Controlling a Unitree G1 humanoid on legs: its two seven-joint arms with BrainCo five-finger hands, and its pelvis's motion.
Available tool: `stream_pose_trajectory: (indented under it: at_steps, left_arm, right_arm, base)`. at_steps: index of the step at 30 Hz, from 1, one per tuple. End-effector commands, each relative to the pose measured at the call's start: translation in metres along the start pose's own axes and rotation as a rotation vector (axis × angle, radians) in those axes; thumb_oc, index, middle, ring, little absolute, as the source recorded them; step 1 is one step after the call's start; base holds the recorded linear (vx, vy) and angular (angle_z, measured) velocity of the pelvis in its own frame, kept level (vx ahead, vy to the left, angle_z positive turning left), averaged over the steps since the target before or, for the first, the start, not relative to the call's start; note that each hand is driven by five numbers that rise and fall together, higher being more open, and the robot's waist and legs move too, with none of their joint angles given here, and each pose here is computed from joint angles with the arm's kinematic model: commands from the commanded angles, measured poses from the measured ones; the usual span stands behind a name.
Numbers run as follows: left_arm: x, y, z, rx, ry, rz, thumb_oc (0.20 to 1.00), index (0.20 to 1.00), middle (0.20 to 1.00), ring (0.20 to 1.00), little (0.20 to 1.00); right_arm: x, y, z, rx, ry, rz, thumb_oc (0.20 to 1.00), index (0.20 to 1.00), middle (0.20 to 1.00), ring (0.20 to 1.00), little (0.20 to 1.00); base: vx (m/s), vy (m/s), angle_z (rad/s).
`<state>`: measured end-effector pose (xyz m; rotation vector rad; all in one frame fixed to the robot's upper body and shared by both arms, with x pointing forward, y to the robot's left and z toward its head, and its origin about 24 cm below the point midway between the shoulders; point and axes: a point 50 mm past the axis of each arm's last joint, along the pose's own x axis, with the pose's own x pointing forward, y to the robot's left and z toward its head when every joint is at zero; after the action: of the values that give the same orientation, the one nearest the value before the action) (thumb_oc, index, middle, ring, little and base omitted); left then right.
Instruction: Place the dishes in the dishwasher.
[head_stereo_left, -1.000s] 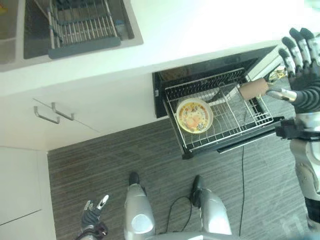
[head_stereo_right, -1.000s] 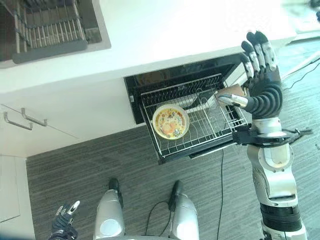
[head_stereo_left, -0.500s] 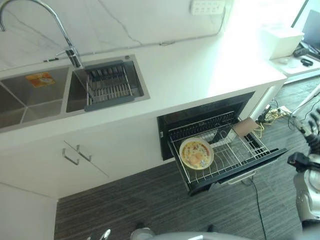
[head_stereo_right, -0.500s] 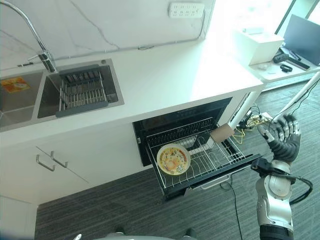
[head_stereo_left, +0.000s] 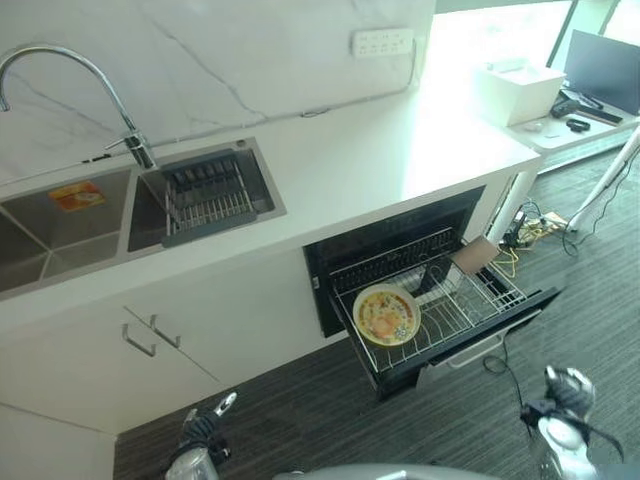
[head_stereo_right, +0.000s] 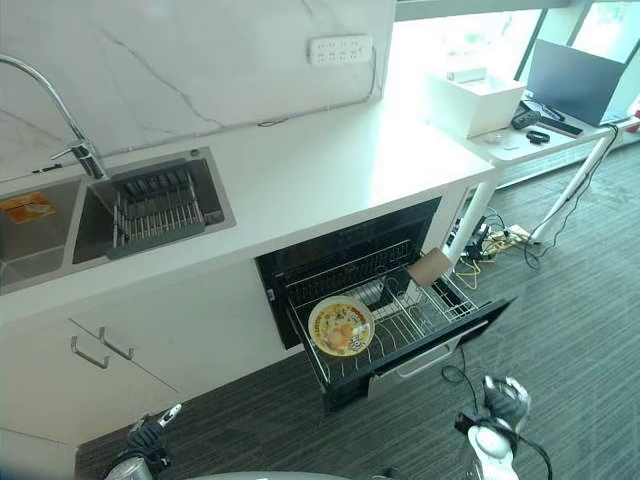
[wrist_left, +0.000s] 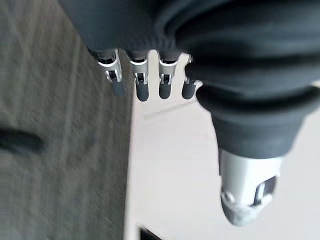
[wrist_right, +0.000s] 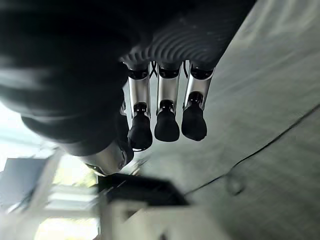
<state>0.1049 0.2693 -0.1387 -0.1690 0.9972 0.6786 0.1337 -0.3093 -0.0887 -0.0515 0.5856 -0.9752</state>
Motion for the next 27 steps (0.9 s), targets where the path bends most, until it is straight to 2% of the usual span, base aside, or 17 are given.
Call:
stream_pose_trajectory:
  at_steps: [1,3,7,12,17,22,27]
  left_arm:
    - [0.004,0.011,0.013,-0.027,-0.005,0.079,1.000,1.000,1.000,1.000,1.000]
    - [0.006,0.004,0.015,-0.023,0.013,0.083,1.000,1.000,1.000,1.000,1.000]
    - [0.009,-0.004,0.021,-0.017,0.019,0.085,1.000,1.000,1.000,1.000,1.000]
    - [0.010,-0.010,0.026,-0.010,0.014,0.100,1.000,1.000,1.000,1.000,1.000]
    - [0.011,-0.018,0.033,0.019,0.015,0.105,1.000,1.000,1.000,1.000,1.000]
    - [0.011,-0.033,0.051,0.048,-0.023,0.106,1.000,1.000,1.000,1.000,1.000]
    - [0.009,-0.046,0.052,0.029,-0.006,0.070,1.000,1.000,1.000,1.000,1.000]
  right_arm:
    - [0.014,0.007,0.047,0.306,-0.102,-0.039,0.200,0.200,0.200,0.200,0.200]
    - [0.021,-0.006,0.021,0.329,0.025,-0.093,0.200,0.200,0.200,0.200,0.200]
    - [0.027,-0.020,-0.002,0.387,0.175,-0.152,0.200,0.200,0.200,0.200,0.200]
    - [0.027,-0.024,-0.014,0.417,0.263,-0.167,0.200,0.200,0.200,0.200,0.200]
    - [0.030,-0.004,-0.005,0.357,0.310,-0.018,0.200,0.200,0.200,0.200,0.200]
    - [0.031,0.027,0.007,0.418,0.385,0.147,0.200,0.200,0.200,0.200,0.200]
    - [0.038,0.036,0.031,0.402,0.361,0.171,0.200,0.200,0.200,0.200,0.200]
  base:
    - [0.03,-0.007,-0.01]
    - [0.05,0.009,-0.05]
    - [0.01,0.007,-0.05]
    - [0.00,-0.011,0.05]
    - [0.00,-0.032,0.05]
    - [-0.07,-0.064,0.15]
    - [-0.07,0.149,0.29]
